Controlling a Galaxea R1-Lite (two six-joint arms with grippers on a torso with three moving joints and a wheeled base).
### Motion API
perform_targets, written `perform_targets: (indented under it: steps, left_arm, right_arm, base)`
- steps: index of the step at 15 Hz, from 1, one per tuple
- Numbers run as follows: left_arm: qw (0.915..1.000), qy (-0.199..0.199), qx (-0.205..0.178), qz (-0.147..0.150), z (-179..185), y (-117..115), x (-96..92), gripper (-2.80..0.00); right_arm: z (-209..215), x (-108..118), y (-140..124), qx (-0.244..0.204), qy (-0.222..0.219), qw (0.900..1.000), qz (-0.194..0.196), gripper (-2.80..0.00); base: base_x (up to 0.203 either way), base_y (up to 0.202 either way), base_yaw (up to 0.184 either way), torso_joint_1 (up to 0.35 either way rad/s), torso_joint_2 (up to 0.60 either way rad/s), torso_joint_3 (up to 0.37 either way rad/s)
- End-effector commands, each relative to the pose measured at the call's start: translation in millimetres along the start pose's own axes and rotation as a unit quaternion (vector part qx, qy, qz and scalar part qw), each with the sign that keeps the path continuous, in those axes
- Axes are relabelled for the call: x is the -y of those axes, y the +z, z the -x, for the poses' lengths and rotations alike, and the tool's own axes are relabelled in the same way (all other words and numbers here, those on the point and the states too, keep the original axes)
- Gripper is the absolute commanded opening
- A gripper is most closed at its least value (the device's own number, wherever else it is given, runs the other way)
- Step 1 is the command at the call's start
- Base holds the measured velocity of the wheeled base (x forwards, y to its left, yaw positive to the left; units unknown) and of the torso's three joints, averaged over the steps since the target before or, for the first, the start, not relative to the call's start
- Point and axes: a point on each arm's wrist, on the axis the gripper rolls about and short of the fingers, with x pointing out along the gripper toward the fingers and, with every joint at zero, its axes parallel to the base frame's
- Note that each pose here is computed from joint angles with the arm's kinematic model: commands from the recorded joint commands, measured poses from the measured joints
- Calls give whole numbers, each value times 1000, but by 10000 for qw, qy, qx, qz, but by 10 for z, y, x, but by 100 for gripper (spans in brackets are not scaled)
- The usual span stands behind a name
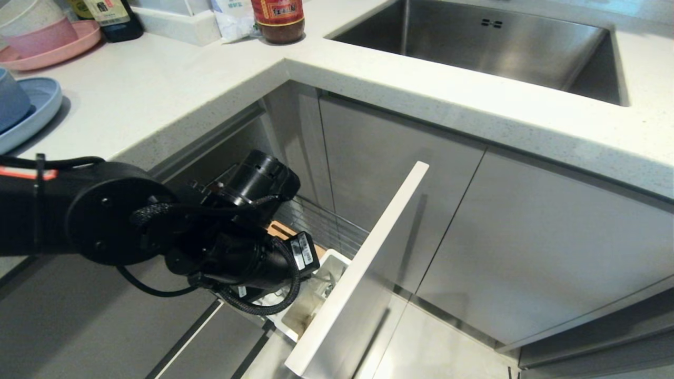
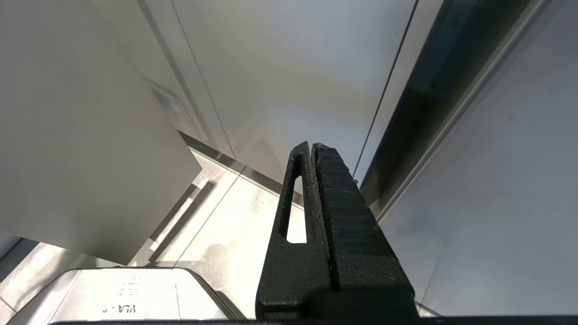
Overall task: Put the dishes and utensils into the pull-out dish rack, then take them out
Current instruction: Take the spoon out of the cupboard
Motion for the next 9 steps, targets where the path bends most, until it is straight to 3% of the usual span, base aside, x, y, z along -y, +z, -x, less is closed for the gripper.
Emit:
perform_targets:
  steps: [1, 6, 9]
  left_arm:
    - [9995, -253, 173, 26, 265, 6, -1, -280]
    - [9990, -367, 251, 23, 446, 16, -3, -280]
    - [9976, -489, 482, 51, 620, 37, -19, -280]
  right_arm:
    - [1, 0, -4, 8, -1, 10000, -4, -280]
    - [1, 0, -4, 8, -1, 10000, -4, -280]
    - [1, 0, -4, 6, -1, 10000, -4, -280]
  base:
    - [0, 0, 0, 0, 0, 0]
    - [0, 0, 0, 0, 0, 0]
    - [0, 0, 0, 0, 0, 0]
